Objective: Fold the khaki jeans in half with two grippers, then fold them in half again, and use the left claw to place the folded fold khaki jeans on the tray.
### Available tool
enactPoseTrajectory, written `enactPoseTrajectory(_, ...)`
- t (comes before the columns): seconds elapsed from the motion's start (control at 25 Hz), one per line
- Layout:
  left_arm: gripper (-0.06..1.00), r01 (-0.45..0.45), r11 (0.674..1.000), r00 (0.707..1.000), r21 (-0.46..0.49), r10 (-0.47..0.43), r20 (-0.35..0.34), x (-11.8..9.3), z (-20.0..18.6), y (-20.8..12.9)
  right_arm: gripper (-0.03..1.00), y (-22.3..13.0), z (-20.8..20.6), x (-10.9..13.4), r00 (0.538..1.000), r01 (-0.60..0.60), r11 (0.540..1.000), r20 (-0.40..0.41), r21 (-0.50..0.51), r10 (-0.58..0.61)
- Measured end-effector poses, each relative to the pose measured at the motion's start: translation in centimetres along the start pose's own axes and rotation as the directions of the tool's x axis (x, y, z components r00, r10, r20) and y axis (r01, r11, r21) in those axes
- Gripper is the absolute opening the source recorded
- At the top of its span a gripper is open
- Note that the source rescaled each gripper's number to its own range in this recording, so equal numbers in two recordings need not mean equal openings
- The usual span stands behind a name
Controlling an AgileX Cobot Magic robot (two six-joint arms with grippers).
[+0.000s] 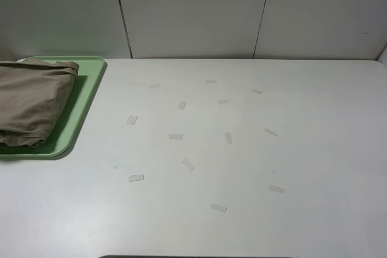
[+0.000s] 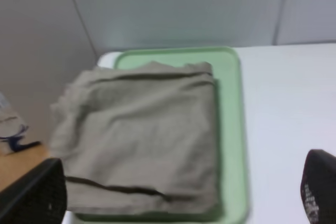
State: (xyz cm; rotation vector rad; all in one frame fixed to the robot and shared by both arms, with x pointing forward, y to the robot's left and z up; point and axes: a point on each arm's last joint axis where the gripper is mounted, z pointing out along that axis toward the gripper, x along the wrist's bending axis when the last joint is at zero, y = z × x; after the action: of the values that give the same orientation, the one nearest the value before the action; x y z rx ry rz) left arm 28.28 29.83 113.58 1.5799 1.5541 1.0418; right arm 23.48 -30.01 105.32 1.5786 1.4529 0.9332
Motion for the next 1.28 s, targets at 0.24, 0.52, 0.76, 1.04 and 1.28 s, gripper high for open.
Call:
enactPoseTrajectory(0.24, 0.93, -0.061, 0.997, 0.978, 0.046, 0.050, 0.201, -1.3, -0.7, -2.2, 1.00, 0.0, 0.0, 0.0, 1.000, 0.000, 1.000, 0.000, 0.000, 0.000)
enactPoseTrajectory(0.52, 0.93, -0.036, 0.999, 0.974, 0.017, 0.031, 0.224, -1.4, -1.8, -5.4, 1.00, 0.0, 0.0, 0.0, 1.000, 0.000, 1.000, 0.000, 0.000, 0.000)
enactPoseTrajectory(0.76, 0.93, -0.025, 0.999, 0.973, 0.034, 0.017, 0.229, -1.6, -1.5, -9.7, 1.00, 0.0, 0.0, 0.0, 1.000, 0.000, 1.000, 0.000, 0.000, 0.000)
enactPoseTrajectory(1.04, 0.93, -0.043, 0.993, 0.960, 0.114, 0.010, 0.278, -1.7, -0.9, -11.0, 1.00, 0.0, 0.0, 0.0, 1.000, 0.000, 1.000, 0.000, 0.000, 0.000)
enactPoseTrajectory(1.28, 0.93, -0.033, 0.992, 0.956, 0.119, -0.003, 0.293, -1.6, -0.9, -11.0, 1.00, 0.0, 0.0, 0.0, 1.000, 0.000, 1.000, 0.000, 0.000, 0.000)
